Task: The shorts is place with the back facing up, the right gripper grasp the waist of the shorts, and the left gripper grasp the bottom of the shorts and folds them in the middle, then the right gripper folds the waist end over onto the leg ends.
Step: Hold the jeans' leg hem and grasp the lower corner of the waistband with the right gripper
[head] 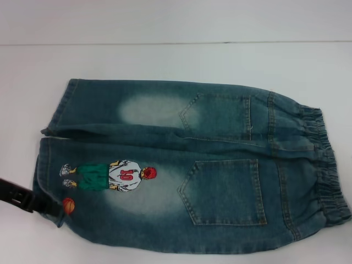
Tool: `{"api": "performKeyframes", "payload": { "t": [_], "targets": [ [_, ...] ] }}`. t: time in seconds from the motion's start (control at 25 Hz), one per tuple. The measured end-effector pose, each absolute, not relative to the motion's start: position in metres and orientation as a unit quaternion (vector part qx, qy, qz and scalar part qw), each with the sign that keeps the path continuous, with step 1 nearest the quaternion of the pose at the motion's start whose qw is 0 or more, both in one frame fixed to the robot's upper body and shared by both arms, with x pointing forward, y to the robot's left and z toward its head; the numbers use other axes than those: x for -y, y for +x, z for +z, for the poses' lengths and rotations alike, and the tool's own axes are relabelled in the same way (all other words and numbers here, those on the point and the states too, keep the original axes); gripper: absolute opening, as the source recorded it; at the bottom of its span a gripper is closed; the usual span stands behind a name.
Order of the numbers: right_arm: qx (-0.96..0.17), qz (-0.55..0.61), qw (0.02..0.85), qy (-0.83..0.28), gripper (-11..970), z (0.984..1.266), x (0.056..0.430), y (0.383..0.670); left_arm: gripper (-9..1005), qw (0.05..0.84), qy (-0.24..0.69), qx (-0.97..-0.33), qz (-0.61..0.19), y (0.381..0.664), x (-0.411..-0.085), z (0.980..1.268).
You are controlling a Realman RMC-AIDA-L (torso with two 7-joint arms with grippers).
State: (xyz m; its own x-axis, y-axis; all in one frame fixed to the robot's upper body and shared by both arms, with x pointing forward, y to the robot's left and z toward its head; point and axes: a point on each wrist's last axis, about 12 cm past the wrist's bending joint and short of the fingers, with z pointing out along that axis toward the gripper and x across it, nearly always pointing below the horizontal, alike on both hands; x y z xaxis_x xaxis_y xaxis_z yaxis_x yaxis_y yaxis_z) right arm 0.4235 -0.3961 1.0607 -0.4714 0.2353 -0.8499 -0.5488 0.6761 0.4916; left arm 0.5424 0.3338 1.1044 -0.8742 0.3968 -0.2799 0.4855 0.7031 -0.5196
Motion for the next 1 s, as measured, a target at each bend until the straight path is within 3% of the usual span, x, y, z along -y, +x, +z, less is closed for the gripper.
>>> {"api": "performKeyframes", "payload": {
  "t": [0.4, 1.0],
  "targets": [
    [-0.809, 0.395, 0.434, -0.033, 798, 1.042, 0.404, 0.396, 32, 0.069, 0.244, -0.917, -0.309, 0.545, -0.326, 1.102],
    [-0.832, 0.417, 0.366, -0.018, 799, 1.031, 0.395, 0.401, 31, 0.068, 0.246, -0.916, -0.311, 0.546, -0.324, 1.101]
  ]
}}
